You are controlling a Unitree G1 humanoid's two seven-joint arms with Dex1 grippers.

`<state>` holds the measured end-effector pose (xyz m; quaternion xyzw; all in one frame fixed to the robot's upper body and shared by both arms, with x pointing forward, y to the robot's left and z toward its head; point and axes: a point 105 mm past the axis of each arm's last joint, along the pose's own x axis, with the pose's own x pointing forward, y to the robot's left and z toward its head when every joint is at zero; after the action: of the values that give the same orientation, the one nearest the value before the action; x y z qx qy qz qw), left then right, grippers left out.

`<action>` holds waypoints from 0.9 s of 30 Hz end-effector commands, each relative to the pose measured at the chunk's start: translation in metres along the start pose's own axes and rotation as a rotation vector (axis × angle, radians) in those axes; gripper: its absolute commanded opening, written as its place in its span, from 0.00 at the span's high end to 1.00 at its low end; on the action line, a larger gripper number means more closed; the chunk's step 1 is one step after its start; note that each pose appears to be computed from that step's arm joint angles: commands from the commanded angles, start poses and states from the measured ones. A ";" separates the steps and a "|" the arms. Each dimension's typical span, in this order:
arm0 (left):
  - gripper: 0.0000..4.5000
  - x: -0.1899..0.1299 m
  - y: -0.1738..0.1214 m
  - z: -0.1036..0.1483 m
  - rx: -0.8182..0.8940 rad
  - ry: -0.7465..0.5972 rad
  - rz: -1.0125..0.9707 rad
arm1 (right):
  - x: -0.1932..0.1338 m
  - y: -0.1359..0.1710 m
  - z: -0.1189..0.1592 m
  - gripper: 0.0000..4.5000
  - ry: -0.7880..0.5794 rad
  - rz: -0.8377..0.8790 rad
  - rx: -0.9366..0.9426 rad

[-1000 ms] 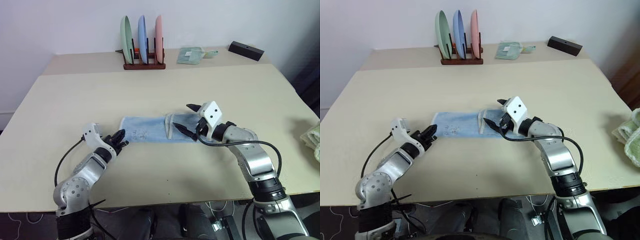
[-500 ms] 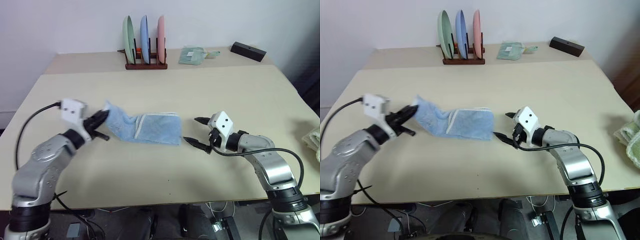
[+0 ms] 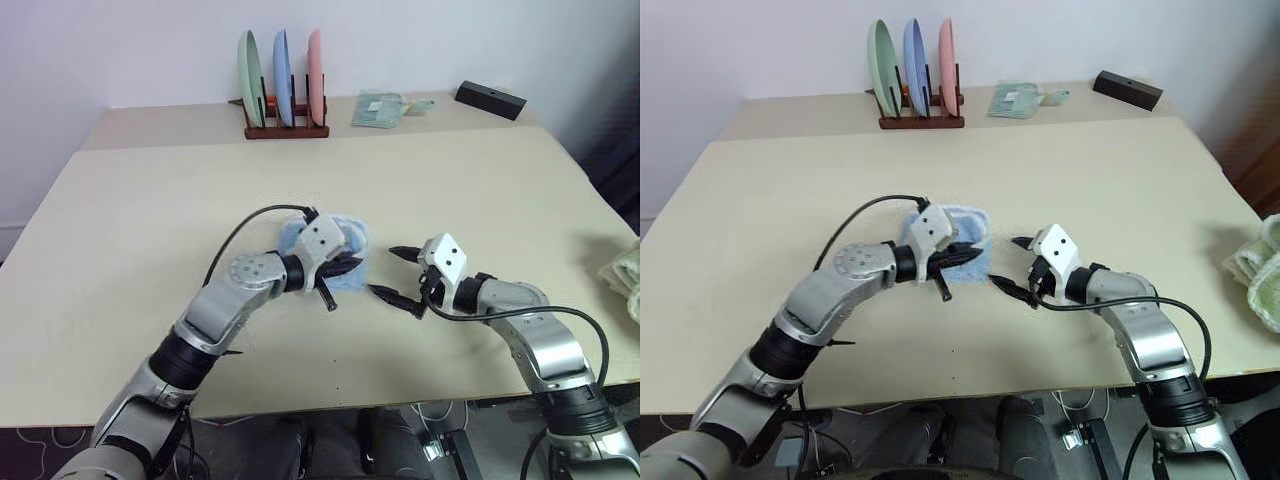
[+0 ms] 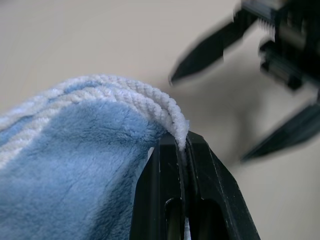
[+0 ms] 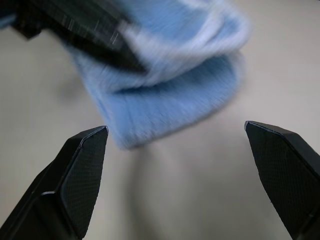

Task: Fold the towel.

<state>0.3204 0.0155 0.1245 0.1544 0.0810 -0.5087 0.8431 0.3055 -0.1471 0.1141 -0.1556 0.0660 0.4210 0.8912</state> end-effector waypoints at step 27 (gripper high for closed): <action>0.98 -0.085 0.072 0.007 -0.072 -0.157 0.474 | 0.014 -0.026 0.063 1.00 -0.194 -0.078 -0.022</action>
<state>0.3377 0.1101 0.1575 0.0840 0.0233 -0.3248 0.9418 0.3315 -0.1389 0.1547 -0.1431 0.0047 0.3992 0.9056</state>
